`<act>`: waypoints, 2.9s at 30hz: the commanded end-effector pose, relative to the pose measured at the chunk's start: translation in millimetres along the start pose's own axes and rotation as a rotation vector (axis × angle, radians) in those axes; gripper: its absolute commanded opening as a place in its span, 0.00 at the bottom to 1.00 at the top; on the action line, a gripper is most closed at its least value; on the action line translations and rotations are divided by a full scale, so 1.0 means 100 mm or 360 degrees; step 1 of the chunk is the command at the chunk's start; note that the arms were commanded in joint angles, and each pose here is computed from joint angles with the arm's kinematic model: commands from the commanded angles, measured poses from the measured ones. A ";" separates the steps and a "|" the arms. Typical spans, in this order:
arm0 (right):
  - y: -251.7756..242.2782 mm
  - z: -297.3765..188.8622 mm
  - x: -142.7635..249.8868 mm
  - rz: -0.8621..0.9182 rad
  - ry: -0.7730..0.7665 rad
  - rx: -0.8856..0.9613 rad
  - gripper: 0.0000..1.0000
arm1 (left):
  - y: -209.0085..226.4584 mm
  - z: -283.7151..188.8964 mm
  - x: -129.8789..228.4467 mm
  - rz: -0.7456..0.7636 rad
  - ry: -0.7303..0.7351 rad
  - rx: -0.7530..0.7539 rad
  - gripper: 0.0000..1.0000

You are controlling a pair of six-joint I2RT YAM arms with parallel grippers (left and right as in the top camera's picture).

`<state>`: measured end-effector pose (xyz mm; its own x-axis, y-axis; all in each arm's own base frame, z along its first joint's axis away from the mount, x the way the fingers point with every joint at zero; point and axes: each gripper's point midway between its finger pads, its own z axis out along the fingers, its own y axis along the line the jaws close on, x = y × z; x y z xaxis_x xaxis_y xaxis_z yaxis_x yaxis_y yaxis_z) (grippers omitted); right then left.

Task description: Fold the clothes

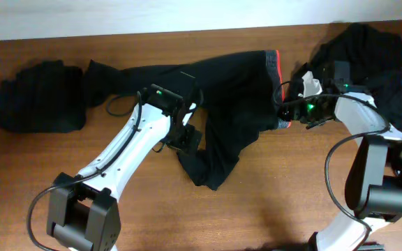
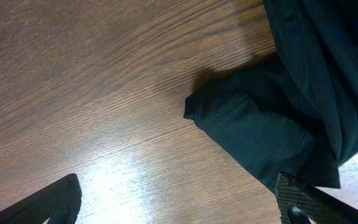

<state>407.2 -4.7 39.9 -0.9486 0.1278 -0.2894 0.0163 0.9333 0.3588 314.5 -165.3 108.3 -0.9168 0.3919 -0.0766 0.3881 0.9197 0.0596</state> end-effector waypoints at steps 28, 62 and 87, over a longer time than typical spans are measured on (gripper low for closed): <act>-0.13 -0.45 0.34 0.0186 0.0125 -0.0073 0.05 | 0.07 -0.06 -0.08 0.0015 -0.0083 -0.0051 0.99; -0.37 -0.78 0.07 0.0255 0.0027 0.0054 0.99 | -0.26 -0.10 0.39 0.0239 0.0195 0.0005 0.99; -0.36 -0.78 0.13 0.0271 0.0064 0.0049 0.99 | -0.77 0.55 0.42 0.0654 0.0010 0.0041 0.50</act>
<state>364.8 -62.0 81.2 -0.9504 0.2649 -0.1629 0.1920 0.9120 0.3625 252.2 -218.1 43.1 -0.6887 0.7242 -0.0340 0.7216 0.6892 0.0650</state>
